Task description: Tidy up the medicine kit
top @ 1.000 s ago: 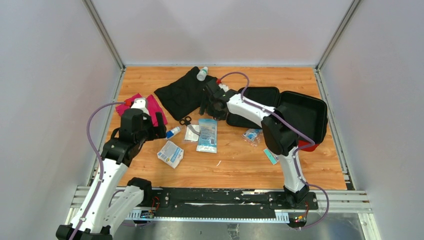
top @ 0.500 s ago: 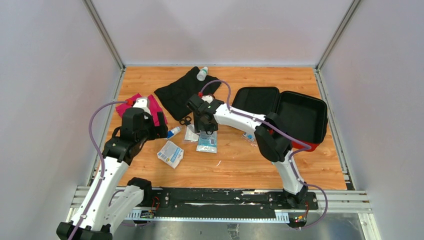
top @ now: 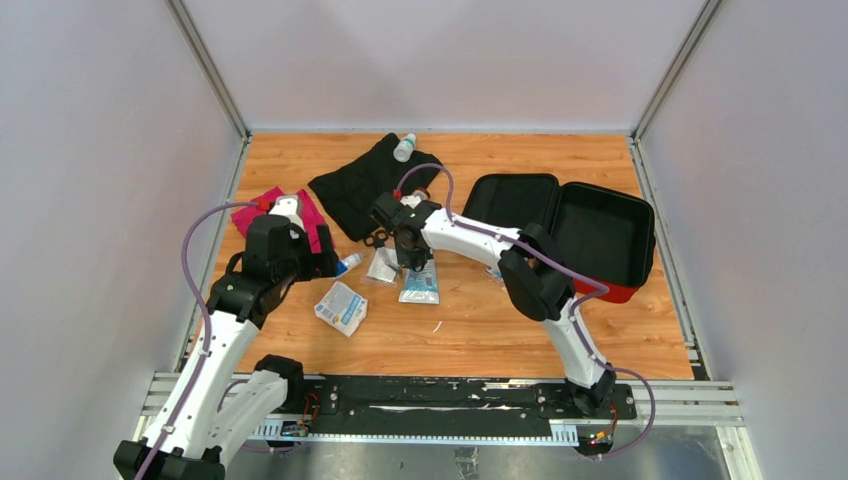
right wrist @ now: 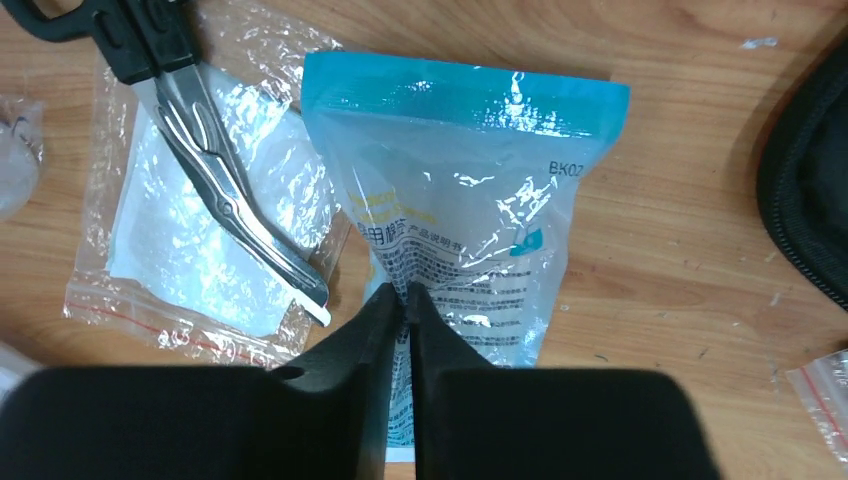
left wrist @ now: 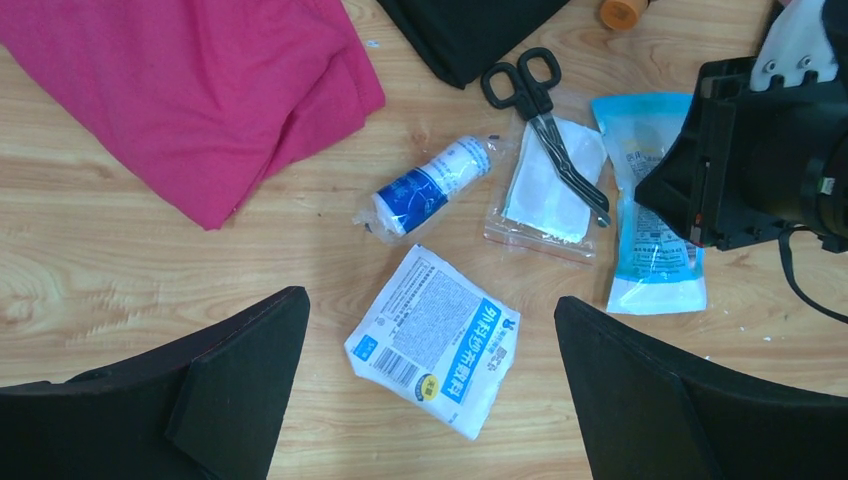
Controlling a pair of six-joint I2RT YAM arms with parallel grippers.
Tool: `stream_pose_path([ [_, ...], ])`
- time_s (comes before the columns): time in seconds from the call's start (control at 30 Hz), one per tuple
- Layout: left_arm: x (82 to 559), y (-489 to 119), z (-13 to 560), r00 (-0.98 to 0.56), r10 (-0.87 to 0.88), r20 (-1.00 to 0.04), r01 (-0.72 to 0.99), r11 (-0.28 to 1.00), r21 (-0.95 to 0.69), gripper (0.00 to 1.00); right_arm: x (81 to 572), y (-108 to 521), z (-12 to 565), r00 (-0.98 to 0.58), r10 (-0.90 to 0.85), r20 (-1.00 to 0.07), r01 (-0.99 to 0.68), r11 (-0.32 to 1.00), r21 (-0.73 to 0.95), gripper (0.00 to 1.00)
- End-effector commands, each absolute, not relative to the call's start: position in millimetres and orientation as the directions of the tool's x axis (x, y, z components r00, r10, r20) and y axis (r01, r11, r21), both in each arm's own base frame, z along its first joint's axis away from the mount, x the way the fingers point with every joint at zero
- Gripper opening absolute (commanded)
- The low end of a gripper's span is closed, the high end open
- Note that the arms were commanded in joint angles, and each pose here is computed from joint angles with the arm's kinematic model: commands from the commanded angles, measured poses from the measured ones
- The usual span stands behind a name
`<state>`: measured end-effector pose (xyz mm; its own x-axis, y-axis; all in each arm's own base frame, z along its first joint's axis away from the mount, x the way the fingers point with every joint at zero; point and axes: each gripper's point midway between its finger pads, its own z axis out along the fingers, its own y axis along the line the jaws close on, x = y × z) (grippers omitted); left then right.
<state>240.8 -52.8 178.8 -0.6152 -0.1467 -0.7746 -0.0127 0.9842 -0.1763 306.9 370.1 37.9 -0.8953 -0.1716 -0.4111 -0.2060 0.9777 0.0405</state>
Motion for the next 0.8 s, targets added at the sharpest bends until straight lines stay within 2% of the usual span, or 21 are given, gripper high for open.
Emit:
stream_pose_path([
  [0.0, 243.0, -55.2, 177.5, -0.617, -0.135, -0.776, 0.009, 0.984, -0.178, 1.0, 302.5, 359.5, 56.6, -0.881, -0.19, -0.433, -0.221, 0.975, 0.022, 0.06],
  [0.07, 243.1, -55.1, 177.1, -0.618, -0.135, -0.775, 0.008, 0.984, -0.178, 1.0, 302.9, 358.4, 71.5, -0.868, -0.184, -0.462, -0.229, 0.973, 0.042, 0.0],
  [0.2, 243.4, -55.4, 176.9, -0.62, -0.134, -0.773, 0.009, 0.984, -0.178, 1.0, 302.9, 344.1, 110.8, -0.837, -0.155, -0.525, -0.227, 0.971, 0.075, 0.0],
  [0.37, 242.6, -57.1, 179.9, -0.612, -0.135, -0.78, 0.02, 0.982, -0.185, 1.0, 306.8, 294.4, 158.2, -0.791, -0.119, -0.6, -0.205, 0.976, 0.076, 0.0],
  [0.57, 242.4, -59.3, 181.3, -0.609, -0.134, -0.782, 0.032, 0.981, -0.193, 1.0, 316.1, 191.2, 205.6, -0.73, -0.019, -0.683, -0.081, 0.995, 0.059, 0.0],
  [0.77, 240.5, -66.4, 188.5, -0.597, -0.117, -0.794, 0.085, 0.975, -0.208, 1.0, 318.4, 71.6, 248.3, -0.659, 0.072, -0.748, 0.113, 0.994, -0.004, 0.0],
])
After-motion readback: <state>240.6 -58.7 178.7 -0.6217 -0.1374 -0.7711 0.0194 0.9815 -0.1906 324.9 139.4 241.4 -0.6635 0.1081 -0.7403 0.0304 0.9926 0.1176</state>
